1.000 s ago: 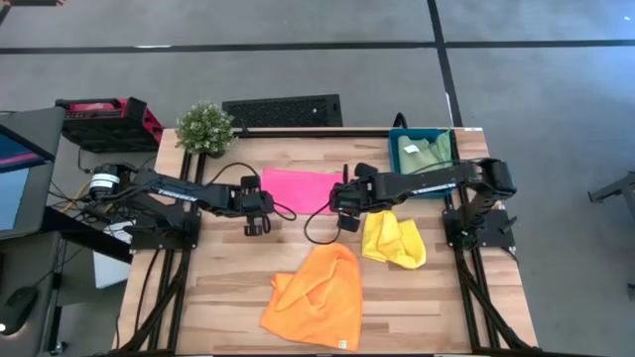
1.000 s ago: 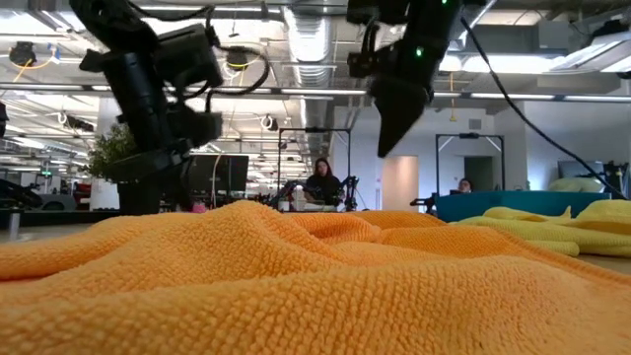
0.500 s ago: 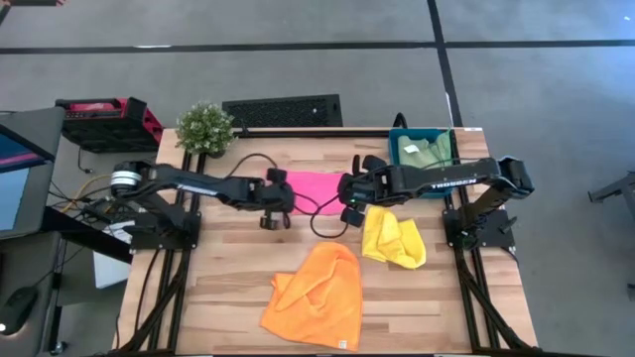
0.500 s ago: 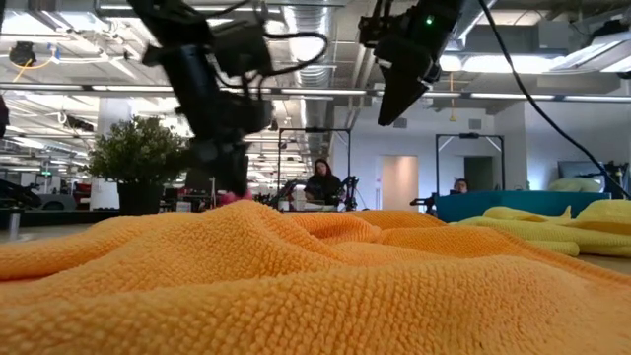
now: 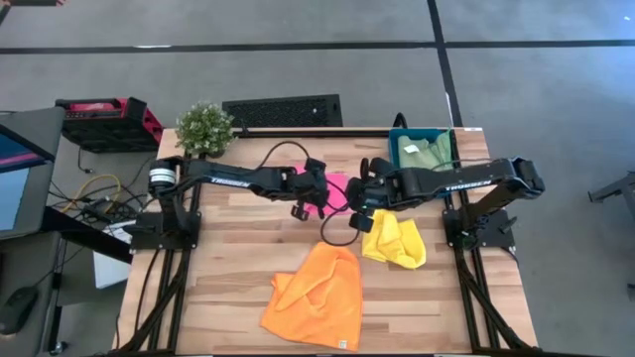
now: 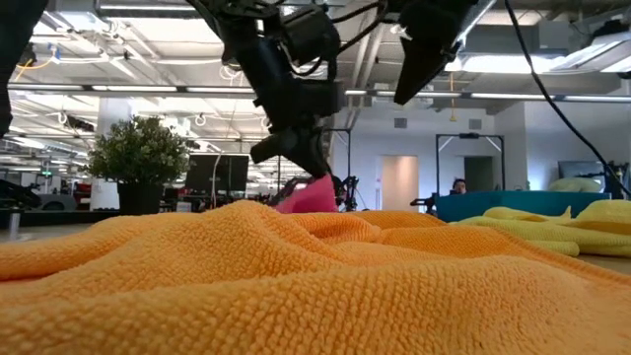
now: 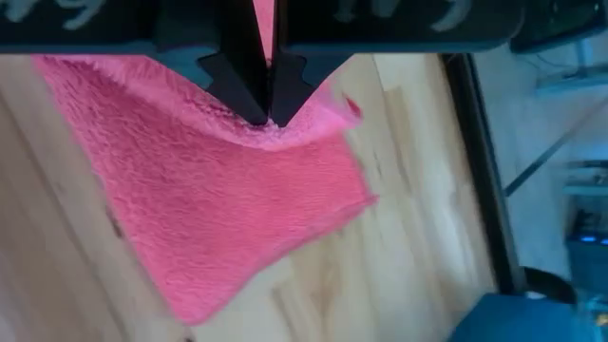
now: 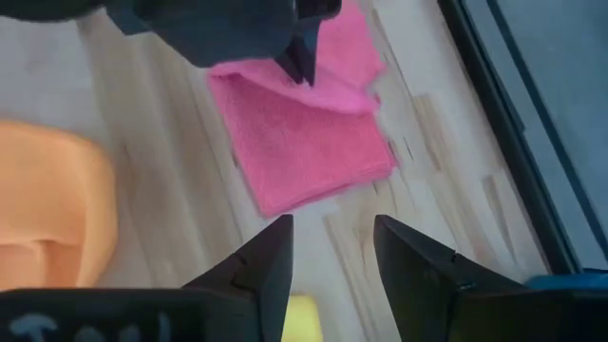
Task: Fold microfiber towels
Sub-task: Fold the pink microfiber towel, then put the pink folded microfiber towel into the bin
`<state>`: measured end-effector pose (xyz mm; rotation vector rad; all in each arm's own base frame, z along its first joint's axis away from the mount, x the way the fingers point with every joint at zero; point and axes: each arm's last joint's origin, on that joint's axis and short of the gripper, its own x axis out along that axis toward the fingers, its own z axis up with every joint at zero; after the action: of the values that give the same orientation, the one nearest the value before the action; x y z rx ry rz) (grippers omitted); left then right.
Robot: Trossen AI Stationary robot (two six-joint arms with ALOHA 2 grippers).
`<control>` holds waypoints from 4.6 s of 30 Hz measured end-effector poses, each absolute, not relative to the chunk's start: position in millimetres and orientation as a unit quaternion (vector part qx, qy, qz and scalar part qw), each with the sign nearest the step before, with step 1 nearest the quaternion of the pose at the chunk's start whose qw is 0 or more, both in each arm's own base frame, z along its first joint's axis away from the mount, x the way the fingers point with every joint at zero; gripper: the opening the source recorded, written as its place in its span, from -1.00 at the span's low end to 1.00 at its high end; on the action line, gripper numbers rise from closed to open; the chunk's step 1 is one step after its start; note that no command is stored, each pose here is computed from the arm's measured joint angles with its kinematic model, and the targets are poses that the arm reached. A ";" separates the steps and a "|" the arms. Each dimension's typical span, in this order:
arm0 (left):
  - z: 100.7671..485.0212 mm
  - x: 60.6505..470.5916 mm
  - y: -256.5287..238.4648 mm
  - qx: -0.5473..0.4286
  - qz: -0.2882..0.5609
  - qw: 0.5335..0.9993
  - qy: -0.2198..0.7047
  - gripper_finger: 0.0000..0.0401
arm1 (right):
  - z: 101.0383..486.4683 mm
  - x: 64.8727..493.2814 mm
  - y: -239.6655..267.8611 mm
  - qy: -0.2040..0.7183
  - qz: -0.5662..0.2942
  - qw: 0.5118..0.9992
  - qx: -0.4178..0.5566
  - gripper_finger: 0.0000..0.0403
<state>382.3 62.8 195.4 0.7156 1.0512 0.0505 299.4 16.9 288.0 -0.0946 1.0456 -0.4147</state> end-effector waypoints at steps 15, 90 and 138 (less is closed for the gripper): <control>203.1 412.8 61.4 0.356 0.013 0.818 0.451 -1.00 | 294.2 285.7 29.3 0.495 -0.227 0.837 -0.048 -0.15; 312.3 304.1 31.6 0.086 -0.019 0.865 0.494 -0.25 | 152.3 330.5 -143.5 0.487 -0.287 0.760 0.320 -0.28; 310.4 301.9 31.5 0.088 -0.023 0.857 0.507 -0.25 | 133.7 341.2 -132.2 0.521 -0.275 0.782 0.202 -0.92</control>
<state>301.9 31.5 310.4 0.1843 1.0653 -0.0484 341.2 -132.2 133.7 0.4356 1.1258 -0.5940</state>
